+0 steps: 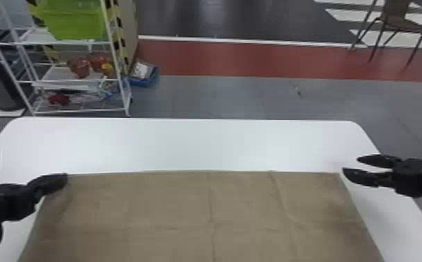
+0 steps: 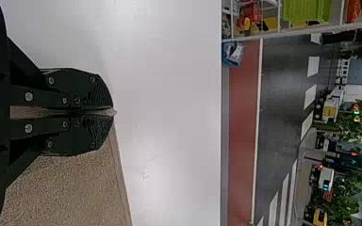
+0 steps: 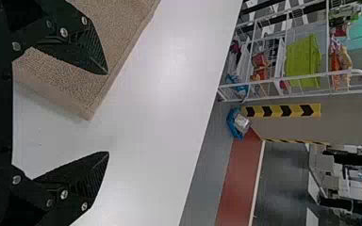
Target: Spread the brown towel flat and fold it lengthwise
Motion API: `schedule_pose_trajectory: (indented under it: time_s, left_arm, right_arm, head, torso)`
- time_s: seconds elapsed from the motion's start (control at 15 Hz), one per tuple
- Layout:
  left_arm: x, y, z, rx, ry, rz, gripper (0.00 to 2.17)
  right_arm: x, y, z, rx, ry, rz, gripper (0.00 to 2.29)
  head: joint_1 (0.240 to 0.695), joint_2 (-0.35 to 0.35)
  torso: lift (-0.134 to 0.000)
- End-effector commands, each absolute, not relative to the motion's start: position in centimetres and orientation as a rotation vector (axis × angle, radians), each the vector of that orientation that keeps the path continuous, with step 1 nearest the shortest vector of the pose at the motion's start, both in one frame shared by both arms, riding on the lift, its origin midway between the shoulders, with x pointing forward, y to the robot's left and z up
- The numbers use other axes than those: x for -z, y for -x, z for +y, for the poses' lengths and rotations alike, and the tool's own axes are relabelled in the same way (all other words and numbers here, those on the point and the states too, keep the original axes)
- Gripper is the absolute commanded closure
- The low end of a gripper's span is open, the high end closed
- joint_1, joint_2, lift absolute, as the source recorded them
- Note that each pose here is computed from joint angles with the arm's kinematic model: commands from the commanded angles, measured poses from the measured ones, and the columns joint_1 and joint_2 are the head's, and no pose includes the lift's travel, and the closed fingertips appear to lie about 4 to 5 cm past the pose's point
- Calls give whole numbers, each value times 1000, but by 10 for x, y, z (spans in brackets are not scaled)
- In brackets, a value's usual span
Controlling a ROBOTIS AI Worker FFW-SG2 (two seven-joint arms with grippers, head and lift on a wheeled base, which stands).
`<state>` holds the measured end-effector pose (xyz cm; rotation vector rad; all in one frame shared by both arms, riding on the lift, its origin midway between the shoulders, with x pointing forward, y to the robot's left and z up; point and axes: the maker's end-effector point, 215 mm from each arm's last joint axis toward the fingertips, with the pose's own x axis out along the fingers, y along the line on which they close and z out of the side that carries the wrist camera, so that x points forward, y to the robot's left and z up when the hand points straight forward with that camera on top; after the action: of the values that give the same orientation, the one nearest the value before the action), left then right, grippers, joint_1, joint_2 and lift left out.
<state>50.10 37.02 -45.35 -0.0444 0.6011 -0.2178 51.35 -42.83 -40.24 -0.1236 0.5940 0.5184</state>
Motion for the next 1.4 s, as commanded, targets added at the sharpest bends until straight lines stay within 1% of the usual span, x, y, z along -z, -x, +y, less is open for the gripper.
schedule_pose_trajectory:
  time_s: [0.0,0.33,0.4,0.73,1.07,1.2,1.33]
  left_arm:
    - [456,-498,369,219,45,607,1079]
    - [458,-490,367,229,43,626,1079]
    - [458,-489,366,233,45,628,1079]
    - [456,-486,366,238,41,626,1079]
    - [457,-485,366,238,36,629,1079]
    - [457,-485,366,243,39,629,1079]
    - [457,-484,366,247,39,631,1079]
  right_arm:
    - [421,-516,-421,-515,83,653,407]
    - [435,-519,-418,-501,26,718,410]
    - [436,-519,-418,-498,24,727,451]
    - [437,-525,-423,-467,65,744,468]
    - [451,-528,-415,-478,87,799,475]
    - [451,-532,-410,-482,79,810,566]
    - [452,-533,-411,-474,95,833,589]
  head:
    - [695,-64]
    - [695,-60]
    - [695,-58]
    - [695,-61]
    - [695,-62]
    - [695,-55]
    - [695,-51]
  torso:
    - [-123]
    - [-123]
    - [-123]
    - [-123]
    - [-123]
    - [-123]
    - [-123]
